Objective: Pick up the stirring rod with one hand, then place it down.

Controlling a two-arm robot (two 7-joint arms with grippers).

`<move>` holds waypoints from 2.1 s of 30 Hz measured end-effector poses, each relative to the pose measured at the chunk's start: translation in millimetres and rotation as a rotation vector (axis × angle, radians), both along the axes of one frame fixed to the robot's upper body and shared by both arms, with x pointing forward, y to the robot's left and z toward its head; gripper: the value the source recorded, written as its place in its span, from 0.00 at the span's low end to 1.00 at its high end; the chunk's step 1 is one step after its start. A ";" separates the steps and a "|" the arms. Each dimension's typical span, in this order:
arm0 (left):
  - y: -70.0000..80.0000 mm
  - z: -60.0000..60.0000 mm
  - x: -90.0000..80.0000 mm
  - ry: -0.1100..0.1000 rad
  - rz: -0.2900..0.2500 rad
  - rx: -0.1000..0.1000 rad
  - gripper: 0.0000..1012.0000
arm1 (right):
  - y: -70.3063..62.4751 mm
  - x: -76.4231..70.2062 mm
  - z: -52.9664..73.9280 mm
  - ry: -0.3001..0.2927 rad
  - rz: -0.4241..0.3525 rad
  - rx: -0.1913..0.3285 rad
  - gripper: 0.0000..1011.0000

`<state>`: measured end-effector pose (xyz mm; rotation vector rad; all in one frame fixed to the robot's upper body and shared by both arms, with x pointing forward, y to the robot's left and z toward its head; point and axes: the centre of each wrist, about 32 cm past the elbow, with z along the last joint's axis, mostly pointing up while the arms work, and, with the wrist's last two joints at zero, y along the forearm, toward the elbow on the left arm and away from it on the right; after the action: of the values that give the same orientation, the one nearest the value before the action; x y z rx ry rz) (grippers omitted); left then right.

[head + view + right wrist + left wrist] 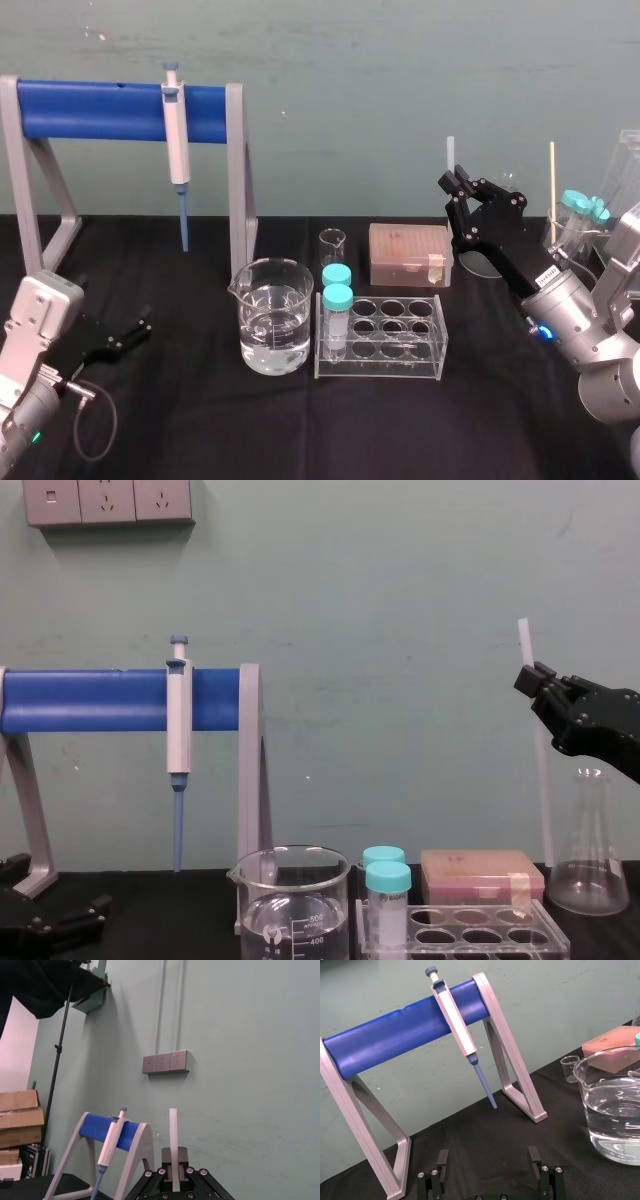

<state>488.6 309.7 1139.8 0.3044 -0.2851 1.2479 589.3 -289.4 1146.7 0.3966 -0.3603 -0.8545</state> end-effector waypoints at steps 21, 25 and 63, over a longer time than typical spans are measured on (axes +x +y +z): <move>0.0 0.0 0.0 0.000 0.000 0.000 0.99 | 0.0 0.0 0.0 0.000 0.000 0.000 0.07; 0.0 0.0 0.0 0.000 0.000 0.000 0.99 | 0.0 0.0 0.0 0.000 0.000 0.000 0.07; 0.0 0.0 0.0 0.000 0.000 0.000 0.99 | 0.0 0.0 0.0 0.000 0.000 0.000 0.07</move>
<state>488.6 309.7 1139.8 0.3044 -0.2850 1.2479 589.3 -289.4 1146.7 0.3966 -0.3602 -0.8546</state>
